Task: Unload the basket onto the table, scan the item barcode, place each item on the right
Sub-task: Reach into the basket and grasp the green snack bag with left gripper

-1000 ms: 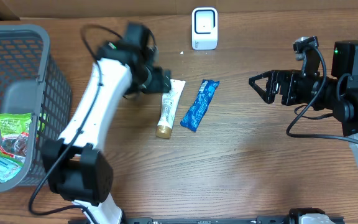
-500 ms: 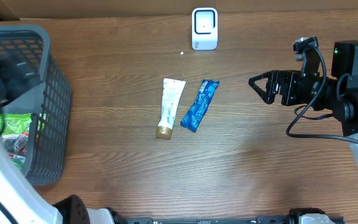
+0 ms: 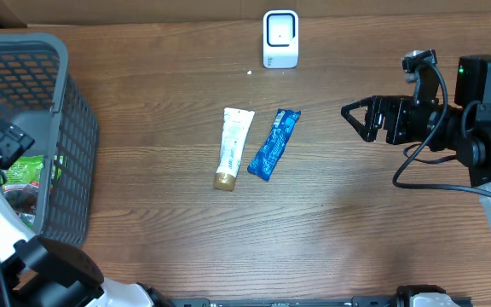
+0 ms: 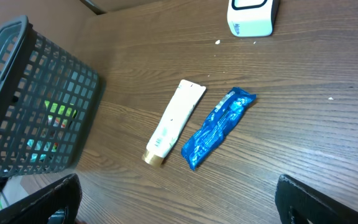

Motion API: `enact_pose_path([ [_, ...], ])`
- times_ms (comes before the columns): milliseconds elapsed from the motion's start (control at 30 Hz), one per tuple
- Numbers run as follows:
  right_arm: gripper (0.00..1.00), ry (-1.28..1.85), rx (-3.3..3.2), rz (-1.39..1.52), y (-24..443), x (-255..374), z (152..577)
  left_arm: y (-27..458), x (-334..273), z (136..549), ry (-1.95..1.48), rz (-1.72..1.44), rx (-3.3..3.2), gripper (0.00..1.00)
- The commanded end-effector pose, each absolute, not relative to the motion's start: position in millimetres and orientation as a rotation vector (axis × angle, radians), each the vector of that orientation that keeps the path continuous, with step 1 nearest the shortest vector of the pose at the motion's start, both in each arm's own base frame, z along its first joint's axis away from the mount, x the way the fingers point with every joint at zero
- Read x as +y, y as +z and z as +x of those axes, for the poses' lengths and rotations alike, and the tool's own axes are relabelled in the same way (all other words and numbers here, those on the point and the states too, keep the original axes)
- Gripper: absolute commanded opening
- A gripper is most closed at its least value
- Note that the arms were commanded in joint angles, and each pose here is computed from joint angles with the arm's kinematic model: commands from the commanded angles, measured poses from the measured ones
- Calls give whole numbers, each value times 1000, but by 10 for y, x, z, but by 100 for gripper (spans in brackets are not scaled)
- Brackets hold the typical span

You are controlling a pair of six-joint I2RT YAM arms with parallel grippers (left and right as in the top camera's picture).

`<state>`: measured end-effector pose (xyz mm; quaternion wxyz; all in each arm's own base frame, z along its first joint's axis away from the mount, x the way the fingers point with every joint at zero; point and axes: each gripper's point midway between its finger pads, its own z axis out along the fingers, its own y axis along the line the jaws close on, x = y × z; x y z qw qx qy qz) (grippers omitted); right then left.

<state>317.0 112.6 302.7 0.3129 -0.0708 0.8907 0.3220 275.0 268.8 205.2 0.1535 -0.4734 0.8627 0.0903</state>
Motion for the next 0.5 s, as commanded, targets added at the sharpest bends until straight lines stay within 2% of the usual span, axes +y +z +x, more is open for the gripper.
enact_pose_path([
  [0, 100, 849, 2324, -199, 3127, 1145, 3183, 1598, 2732, 2739, 291, -1321, 2542, 100],
  [467, 100, 851, 2329, -197, 3119, 1145, 3178, 489, 2888, 2878, 329, -1176, 2650, 100],
])
